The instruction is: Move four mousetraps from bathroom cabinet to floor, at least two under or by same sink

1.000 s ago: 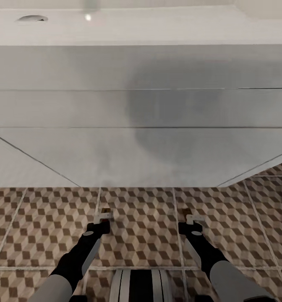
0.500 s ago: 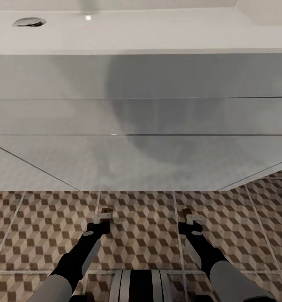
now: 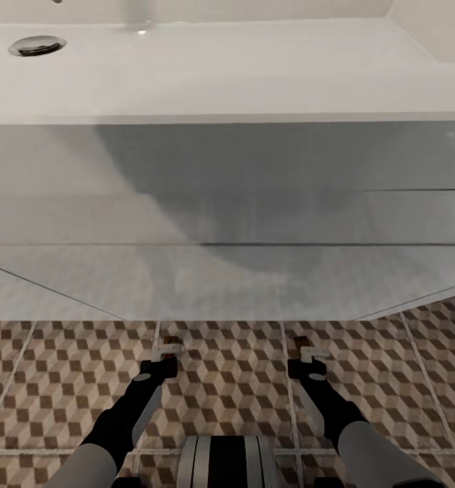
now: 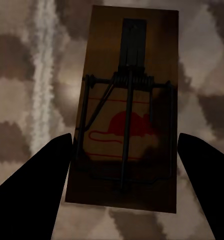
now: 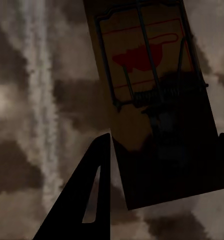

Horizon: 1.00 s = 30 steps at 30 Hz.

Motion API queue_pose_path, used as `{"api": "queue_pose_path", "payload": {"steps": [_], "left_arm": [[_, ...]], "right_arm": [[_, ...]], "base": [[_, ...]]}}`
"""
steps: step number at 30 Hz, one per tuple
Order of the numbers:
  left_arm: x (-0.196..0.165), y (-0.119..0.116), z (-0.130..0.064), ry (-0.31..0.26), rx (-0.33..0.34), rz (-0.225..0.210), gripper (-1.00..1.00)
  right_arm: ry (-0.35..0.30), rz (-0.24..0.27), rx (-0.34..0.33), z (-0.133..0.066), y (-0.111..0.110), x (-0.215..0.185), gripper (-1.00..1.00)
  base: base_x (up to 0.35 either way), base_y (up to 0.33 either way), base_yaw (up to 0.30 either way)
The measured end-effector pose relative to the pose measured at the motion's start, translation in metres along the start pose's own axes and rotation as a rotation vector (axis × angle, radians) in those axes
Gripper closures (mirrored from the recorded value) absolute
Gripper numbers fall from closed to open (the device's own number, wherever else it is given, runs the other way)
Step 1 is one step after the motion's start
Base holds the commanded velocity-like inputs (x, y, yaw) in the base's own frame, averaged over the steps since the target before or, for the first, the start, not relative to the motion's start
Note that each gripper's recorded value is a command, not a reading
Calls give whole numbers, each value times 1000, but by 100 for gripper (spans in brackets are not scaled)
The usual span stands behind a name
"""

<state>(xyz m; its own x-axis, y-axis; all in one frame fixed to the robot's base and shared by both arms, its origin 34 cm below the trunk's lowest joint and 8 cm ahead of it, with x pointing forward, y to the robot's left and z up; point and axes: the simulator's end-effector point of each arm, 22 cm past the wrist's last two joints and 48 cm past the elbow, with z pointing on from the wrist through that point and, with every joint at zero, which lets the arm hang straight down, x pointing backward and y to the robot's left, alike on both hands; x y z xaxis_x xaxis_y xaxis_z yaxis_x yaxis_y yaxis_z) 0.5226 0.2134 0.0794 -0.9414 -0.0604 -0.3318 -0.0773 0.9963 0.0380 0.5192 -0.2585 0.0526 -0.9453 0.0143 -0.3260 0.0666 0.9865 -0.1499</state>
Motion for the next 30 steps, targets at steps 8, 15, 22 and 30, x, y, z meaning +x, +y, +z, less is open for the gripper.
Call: {"api": "queue_pose_path", "payload": {"steps": [8, 15, 22, 30], "left_arm": [[1, -1, 0, 2, 1, 1, 100], [-8, 5, 2, -11, -6, -2, 100], [-27, 4, 5, -32, -4, -3, 100], [-44, 3, 9, -71, -5, -8, 100]], "right_arm": [[1, 2, 10, 0, -4, 0, 100], [-26, 14, 14, 5, -4, -24, 100], [-61, 21, 17, 7, -4, -38, 100], [-78, 25, -2, 6, 9, -52, 100]], "base": [[3, 0, 0], [0, 0, 0], [0, 0, 0], [0, 0, 0]]}}
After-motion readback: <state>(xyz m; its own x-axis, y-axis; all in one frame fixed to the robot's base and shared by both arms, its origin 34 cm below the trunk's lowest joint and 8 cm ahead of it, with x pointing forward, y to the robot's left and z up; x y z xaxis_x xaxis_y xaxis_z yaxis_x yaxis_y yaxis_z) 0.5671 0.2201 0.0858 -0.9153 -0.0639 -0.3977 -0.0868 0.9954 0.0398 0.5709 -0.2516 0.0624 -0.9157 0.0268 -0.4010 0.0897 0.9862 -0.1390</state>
